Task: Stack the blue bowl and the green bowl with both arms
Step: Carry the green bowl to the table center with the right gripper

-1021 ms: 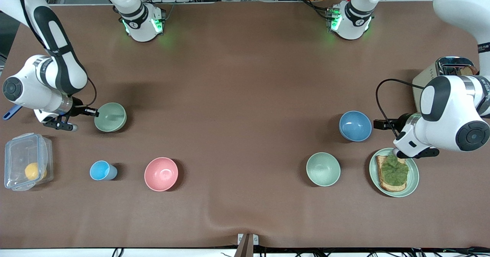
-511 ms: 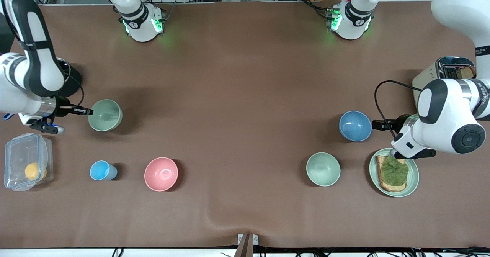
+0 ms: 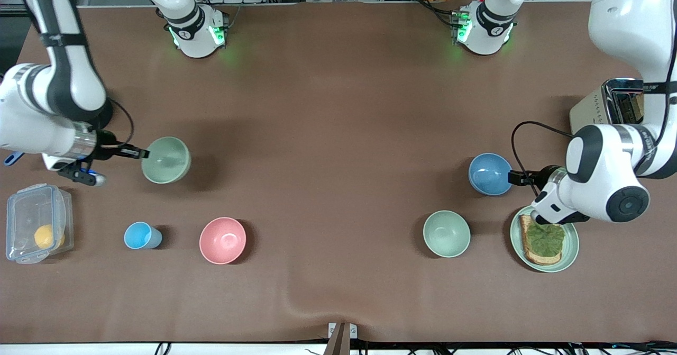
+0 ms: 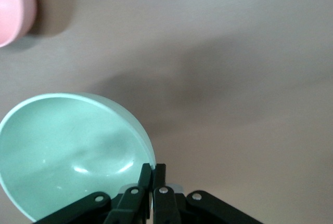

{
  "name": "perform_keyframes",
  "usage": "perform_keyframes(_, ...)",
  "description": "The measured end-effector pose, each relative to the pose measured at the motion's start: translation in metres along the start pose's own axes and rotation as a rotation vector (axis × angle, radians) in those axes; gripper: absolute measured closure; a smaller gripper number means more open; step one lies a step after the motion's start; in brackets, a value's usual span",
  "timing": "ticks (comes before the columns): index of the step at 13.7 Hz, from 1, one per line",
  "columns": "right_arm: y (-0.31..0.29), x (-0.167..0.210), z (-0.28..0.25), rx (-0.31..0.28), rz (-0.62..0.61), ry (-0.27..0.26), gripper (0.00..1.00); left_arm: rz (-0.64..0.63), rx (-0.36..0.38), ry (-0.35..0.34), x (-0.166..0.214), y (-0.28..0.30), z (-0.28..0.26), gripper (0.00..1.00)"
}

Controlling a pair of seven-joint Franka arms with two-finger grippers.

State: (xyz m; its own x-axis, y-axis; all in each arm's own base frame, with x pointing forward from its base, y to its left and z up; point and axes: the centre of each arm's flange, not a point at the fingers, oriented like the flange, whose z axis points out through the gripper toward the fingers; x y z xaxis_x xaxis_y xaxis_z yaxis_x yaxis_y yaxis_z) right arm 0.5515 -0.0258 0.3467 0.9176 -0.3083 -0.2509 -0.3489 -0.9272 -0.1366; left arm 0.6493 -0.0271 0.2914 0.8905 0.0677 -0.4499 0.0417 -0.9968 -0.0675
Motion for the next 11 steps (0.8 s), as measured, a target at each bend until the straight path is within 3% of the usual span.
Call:
perform_keyframes(6, -0.143, -0.054, -0.003, -0.027, 0.140, 0.047, 0.96, 0.005, -0.004, 0.026, 0.018, 0.004, 0.034, 0.00)
perform_keyframes(11, -0.228, -0.102, 0.016, -0.005, 0.235, 0.103, 0.96, 0.008, -0.006, 0.029, 0.020, 0.006, 0.074, 0.00)
